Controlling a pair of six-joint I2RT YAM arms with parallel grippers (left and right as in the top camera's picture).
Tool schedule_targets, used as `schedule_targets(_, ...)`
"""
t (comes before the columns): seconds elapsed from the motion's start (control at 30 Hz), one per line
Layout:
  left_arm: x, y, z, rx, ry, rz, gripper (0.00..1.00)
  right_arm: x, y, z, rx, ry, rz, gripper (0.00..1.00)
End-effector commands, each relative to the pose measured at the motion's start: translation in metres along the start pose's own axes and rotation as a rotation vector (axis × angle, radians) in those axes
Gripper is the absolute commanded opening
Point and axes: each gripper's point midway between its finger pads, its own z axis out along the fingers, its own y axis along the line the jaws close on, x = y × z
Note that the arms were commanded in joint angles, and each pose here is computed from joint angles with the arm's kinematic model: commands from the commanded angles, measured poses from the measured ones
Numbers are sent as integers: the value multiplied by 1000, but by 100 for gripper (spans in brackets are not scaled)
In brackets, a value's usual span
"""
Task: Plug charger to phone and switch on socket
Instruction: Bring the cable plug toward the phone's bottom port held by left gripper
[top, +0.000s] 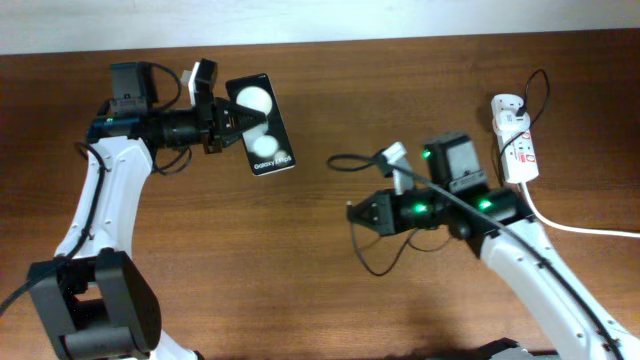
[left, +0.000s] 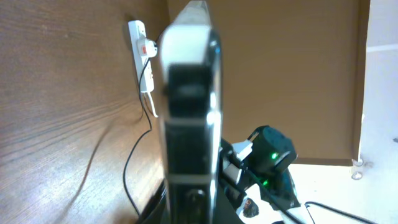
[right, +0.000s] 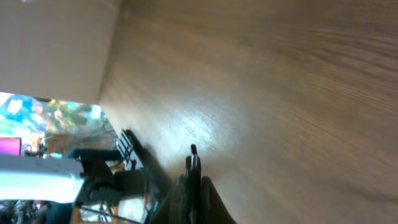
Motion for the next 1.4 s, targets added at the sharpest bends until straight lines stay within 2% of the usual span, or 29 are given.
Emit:
schedule_targets(0.0, 2, -15, -2, 23, 3, 72, 0, 10, 17, 20, -98, 11, 51, 4)
schedule_targets(0.2, 1, -15, -2, 24, 2, 83, 0, 1, 64, 33, -241, -17, -52, 4)
schedule_targets(0.37, 1, -16, -2, 27, 3, 83, 0, -17, 80, 34, -316, -68, -80, 4)
schedule_targets(0.63, -1, -18, -2, 37, 0, 120, 0, -11, 81, 54, -465, 41, -110, 4)
schedule_targets(1.0, 0, -19, -1, 38, 4, 146, 0, -17, 88, 51, -492, 11, -165, 4)
schedule_targets(1.37, 19, -34, 23, 108, 92, 177, 0, -18, 87, 52, -482, 1, -164, 4)
